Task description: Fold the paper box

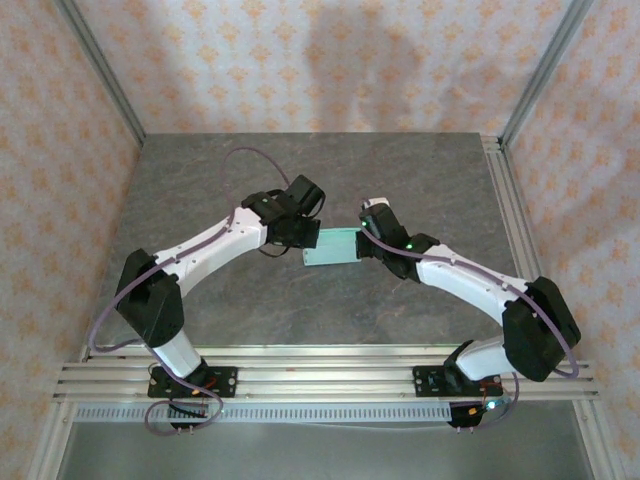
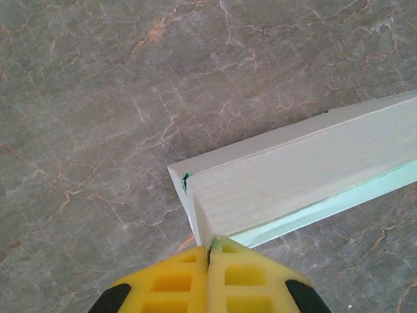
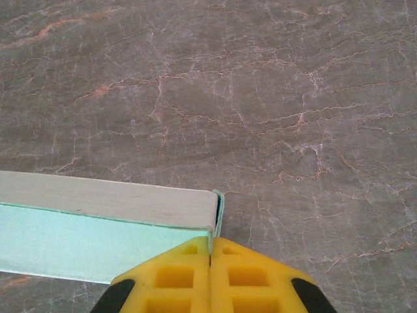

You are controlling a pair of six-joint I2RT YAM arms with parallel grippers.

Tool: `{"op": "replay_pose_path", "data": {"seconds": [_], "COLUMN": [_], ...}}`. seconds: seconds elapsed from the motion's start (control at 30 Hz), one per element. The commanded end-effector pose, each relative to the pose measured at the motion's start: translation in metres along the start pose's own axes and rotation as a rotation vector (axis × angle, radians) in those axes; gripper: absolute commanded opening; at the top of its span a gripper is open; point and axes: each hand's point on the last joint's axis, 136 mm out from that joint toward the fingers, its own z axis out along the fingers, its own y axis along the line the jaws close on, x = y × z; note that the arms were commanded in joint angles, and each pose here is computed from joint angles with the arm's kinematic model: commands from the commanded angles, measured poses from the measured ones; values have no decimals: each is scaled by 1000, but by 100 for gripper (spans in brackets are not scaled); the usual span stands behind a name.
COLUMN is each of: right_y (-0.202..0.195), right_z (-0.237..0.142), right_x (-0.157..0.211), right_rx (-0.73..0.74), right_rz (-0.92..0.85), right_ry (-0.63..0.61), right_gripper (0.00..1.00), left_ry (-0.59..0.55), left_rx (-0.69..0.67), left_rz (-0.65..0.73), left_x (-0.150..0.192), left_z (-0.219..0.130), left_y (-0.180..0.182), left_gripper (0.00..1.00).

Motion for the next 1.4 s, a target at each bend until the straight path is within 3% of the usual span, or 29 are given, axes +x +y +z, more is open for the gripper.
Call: {"op": "replay_pose_path", "data": {"seconds": [0.0, 0.7, 1.37], "right_y": [1, -4, -3], "right_z": [0, 4, -5], "right_x": [6, 10, -4], "right_rx": [9, 40, 68], "right_rz": [-27, -54, 8], "right_ry": [44, 62, 96], "right_gripper": [0, 0, 0], "left_ry": [16, 56, 94], "left_rx": [57, 205, 139], "left_rz": [-36, -163, -163], "left_x": [-2, -8, 5], "left_z": [-5, -14, 6], "left_y": [-13, -38, -23], "left_gripper": [0, 0, 0]}}
